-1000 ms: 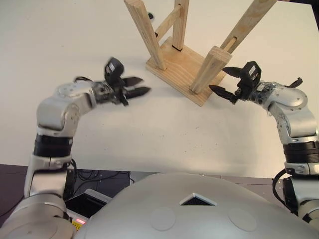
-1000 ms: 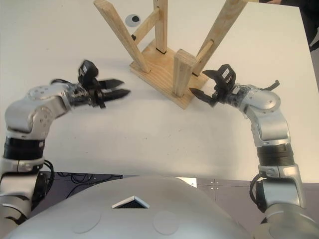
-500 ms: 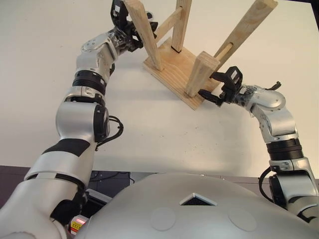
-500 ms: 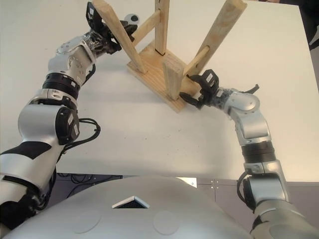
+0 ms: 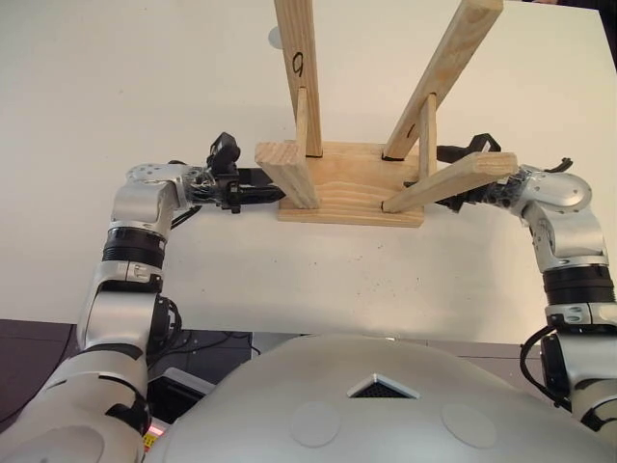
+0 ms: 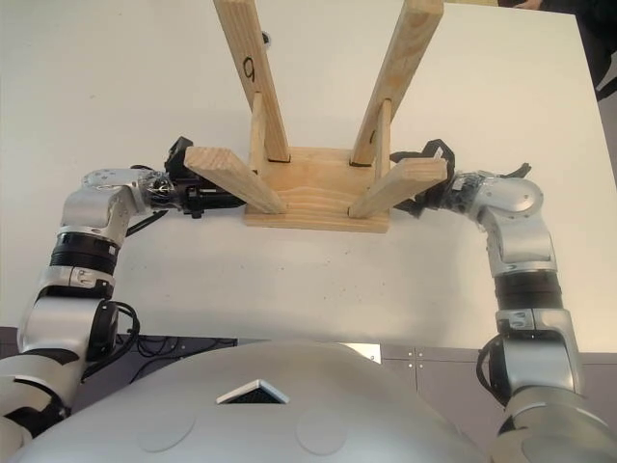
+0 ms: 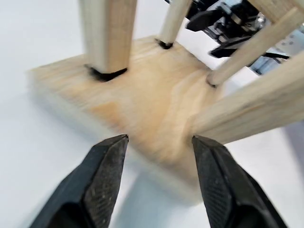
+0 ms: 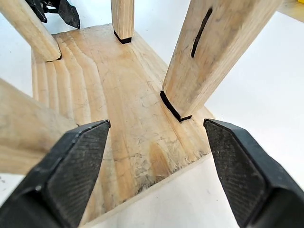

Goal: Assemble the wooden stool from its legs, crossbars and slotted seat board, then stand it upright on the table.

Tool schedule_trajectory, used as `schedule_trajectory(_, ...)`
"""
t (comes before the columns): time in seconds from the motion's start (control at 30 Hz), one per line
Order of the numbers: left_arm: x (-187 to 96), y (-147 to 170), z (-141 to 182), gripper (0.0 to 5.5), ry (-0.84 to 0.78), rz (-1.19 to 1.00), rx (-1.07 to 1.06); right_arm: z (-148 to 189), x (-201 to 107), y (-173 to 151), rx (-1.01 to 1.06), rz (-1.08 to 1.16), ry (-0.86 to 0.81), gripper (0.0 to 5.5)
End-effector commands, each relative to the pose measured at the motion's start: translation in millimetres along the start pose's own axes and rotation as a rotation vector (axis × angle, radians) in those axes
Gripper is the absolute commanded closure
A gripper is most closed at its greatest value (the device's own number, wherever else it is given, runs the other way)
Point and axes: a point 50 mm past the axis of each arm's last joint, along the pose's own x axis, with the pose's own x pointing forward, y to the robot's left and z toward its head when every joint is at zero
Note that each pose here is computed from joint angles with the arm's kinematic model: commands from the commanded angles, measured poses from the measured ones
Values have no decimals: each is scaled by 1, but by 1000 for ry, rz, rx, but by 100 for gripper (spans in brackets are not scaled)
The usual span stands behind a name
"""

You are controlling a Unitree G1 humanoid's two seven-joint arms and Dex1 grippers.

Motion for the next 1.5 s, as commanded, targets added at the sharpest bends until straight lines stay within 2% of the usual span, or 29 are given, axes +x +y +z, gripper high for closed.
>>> schedule_trajectory(0.03, -33, 4, -6, 304, -9, 146, 60, -2, -23, -16, -23, -62, 46, 186)
schedule_trajectory(0.17, -54, -21, -8, 304, 60, 133, 431, -7, -55, -5, 13, 66, 90, 186)
schedule_trajectory(0.3, -43, -51, -1, 304, 23, 21, 648, 5, -53, 25, 42, 245, 43, 186)
schedule_trajectory(0.5, -6, -61, 26, 304, -152, 30, 703, 12, -25, 38, 20, 235, -51, 186)
schedule_trajectory(0.63, 7, -77, 24, 304, -174, -78, 677, 18, -14, 40, 20, 256, -87, 244)
schedule_trajectory(0.77, 10, -78, 24, 367, -157, -88, 668, 21, -10, 39, 16, 257, -101, 316)
schedule_trajectory(0.87, 6, -75, 20, 369, -118, -94, 659, 20, -10, 39, 15, 255, -98, 369)
schedule_trajectory(0.97, 5, -76, 13, 369, -84, -109, 633, 19, -10, 38, 13, 255, -95, 392)
schedule_trajectory(1.3, 9, -79, 28, 207, -138, -118, 631, 14, -10, 39, 12, 264, -75, 403)
schedule_trajectory(1.43, 6, -68, 31, 140, -133, -61, 630, 12, -10, 41, 9, 272, -63, 403)
schedule_trajectory(1.5, 6, -68, 32, 167, -143, -66, 623, 11, -10, 41, 7, 273, -60, 403)
